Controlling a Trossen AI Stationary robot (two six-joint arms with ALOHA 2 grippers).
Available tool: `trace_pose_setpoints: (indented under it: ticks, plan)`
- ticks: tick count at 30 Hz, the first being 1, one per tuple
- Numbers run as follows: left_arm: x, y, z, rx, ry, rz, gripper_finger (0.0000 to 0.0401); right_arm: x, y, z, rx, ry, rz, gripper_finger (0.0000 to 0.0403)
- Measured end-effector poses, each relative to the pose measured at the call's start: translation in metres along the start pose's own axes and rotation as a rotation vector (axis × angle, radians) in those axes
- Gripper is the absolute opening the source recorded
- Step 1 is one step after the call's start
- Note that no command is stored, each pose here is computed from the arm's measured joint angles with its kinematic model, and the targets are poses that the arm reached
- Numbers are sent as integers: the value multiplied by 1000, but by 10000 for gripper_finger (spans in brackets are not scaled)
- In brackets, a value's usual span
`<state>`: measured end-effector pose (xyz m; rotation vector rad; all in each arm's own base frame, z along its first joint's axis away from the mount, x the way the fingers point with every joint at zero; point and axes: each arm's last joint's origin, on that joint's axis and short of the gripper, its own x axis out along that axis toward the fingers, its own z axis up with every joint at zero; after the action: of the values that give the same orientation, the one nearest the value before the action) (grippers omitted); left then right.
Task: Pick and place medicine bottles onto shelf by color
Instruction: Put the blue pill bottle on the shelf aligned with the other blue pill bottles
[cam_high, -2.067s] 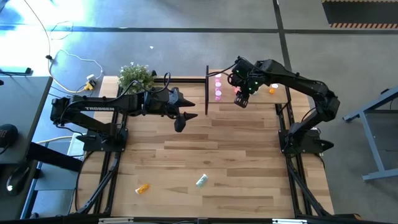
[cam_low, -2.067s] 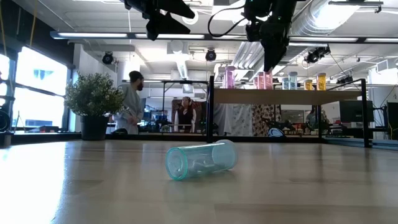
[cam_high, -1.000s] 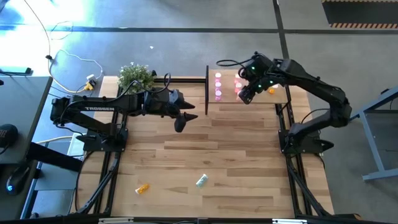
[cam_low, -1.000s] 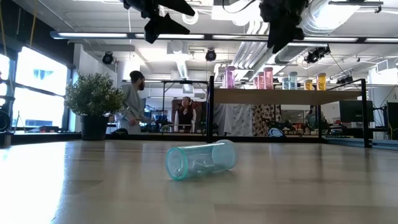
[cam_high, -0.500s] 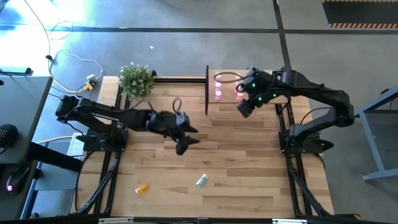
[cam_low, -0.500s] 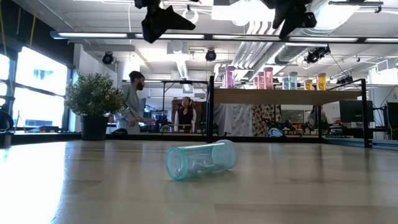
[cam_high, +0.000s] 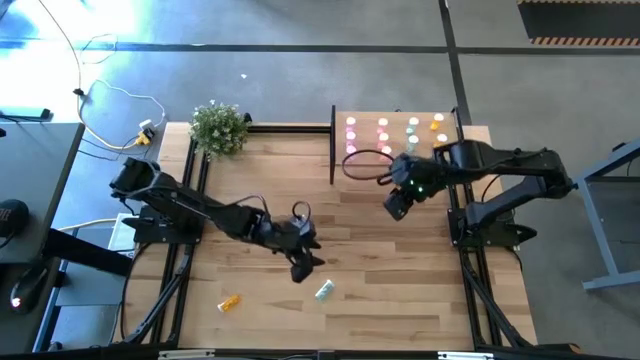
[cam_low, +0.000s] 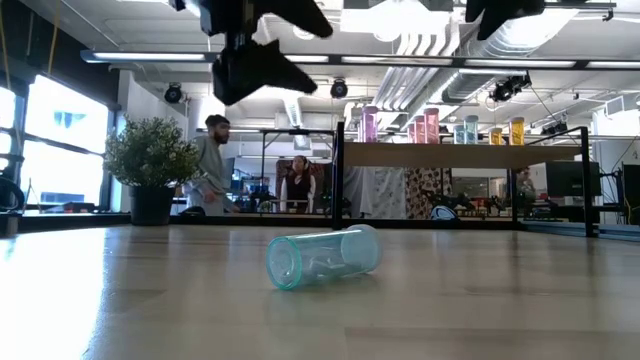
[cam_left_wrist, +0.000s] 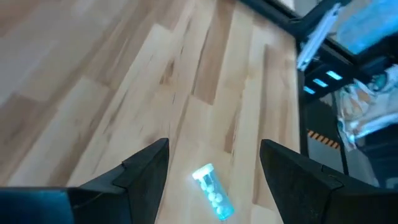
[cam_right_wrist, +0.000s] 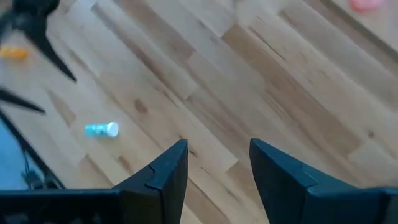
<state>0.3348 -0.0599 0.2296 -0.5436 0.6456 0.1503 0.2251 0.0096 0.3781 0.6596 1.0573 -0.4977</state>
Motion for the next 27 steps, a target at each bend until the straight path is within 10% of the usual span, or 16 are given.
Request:
trace_pose_setpoints:
  ticks: [27]
  plan:
    - [74, -26, -91, -43, 41, 106, 241, 1, 19, -23, 44, -39, -49, 163]
